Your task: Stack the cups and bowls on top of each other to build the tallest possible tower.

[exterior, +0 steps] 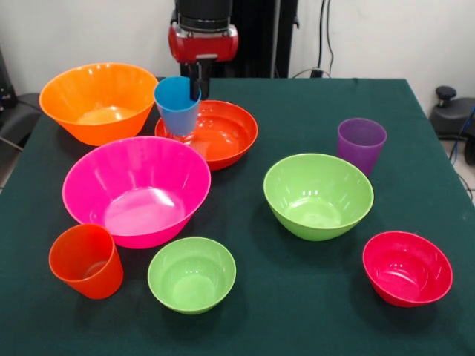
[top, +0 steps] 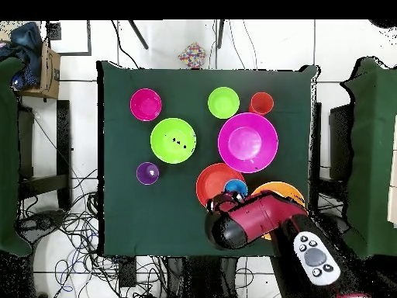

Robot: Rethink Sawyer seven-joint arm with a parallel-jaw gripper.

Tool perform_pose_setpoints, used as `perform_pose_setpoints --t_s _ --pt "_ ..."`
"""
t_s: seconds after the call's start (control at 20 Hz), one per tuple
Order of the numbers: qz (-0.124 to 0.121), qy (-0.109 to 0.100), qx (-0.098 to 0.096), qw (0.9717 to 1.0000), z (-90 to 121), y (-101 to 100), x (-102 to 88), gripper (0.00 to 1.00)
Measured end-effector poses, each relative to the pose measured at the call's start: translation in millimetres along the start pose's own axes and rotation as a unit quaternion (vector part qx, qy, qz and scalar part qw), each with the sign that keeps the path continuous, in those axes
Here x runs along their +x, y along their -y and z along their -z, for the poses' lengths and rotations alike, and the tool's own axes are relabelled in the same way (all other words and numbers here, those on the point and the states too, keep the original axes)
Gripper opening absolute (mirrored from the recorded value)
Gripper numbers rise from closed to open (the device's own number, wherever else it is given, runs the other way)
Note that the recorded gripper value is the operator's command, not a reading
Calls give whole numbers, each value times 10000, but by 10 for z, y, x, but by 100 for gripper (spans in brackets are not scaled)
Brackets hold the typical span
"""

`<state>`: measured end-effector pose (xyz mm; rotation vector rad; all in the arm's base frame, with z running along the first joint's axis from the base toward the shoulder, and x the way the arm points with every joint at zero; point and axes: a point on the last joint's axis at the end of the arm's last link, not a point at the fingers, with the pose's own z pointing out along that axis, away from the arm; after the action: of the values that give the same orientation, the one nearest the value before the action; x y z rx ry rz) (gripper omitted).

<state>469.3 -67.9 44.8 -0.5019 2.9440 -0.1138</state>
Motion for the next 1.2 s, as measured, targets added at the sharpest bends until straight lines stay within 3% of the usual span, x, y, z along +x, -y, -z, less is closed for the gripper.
perform_pose_setpoints --t_s 0.25,0.7,0.9,1.2 --pt "109 -45 -32 9999 100 -124 86 0" --pt "532 153 -154 9983 105 -531 -61 0" --pt "783 295 -183 9963 73 -716 -44 0" --pt "1057 350 -208 9936 -19 -872 84 0"
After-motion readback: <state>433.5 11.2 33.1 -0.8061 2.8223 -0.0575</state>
